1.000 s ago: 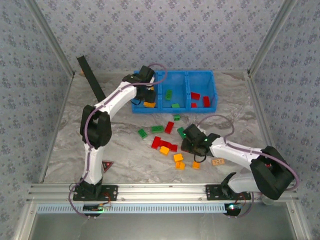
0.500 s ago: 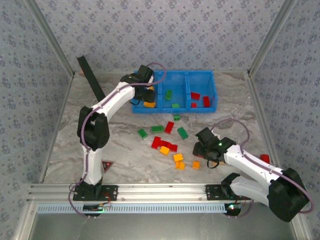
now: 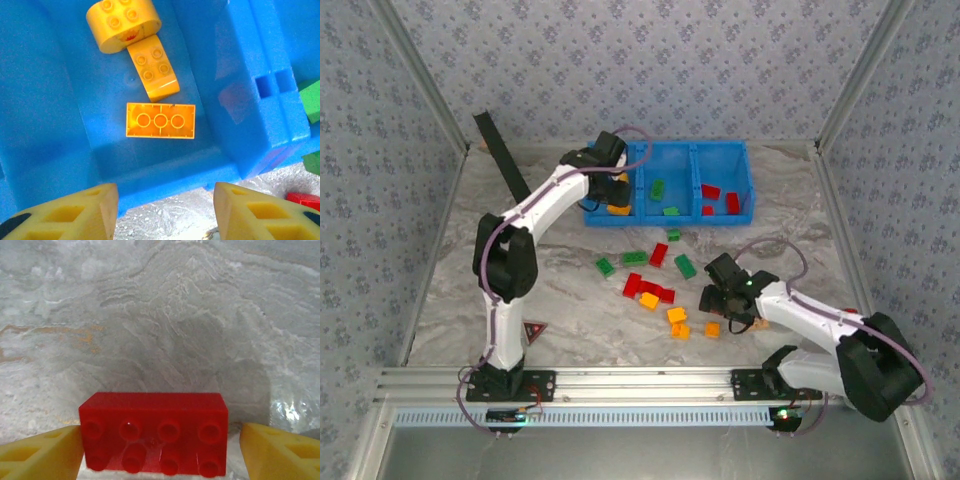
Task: Sort the legos into containers by color
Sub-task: Pick up the lego from the bottom-right of the table.
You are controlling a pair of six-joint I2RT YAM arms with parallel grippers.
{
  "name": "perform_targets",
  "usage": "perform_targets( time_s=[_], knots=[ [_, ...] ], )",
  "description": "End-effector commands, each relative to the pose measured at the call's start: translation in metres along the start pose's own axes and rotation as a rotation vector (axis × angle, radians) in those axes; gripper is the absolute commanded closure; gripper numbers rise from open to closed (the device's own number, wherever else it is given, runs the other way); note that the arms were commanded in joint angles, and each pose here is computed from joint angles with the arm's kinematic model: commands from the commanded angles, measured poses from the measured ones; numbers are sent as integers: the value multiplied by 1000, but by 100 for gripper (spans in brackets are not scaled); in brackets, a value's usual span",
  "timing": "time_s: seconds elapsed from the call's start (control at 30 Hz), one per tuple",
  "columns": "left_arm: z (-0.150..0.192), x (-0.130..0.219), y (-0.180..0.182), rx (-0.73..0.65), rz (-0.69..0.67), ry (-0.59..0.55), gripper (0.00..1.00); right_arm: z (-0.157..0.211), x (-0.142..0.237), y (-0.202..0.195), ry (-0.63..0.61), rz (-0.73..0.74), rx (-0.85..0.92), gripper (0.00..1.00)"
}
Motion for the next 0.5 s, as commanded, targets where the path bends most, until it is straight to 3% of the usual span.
perform_targets(
  time_s=[0.0,0.23,0.47],
  knots=[
    [1,32,-2,-8,23,-37,47,0,-8,1,18,11,10,23],
    [37,65,-27,-28,52,-20,45,-2,-12,5,29,23,34,47],
    [112,75,-91,62,206,73,44,-22,12,12,-11,15,85,58]
  ],
)
Point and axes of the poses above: each hand's point on the last joint's axis, 136 mm out from that joint toward the fingers, its own x axis back along the fingers, its own y axis along the line the jaws close on, z = x × y, the point moved 6 cm from there along x, back along the fingers, and after that the axes turned 3 degrees about -x, right-handed, at the moved point
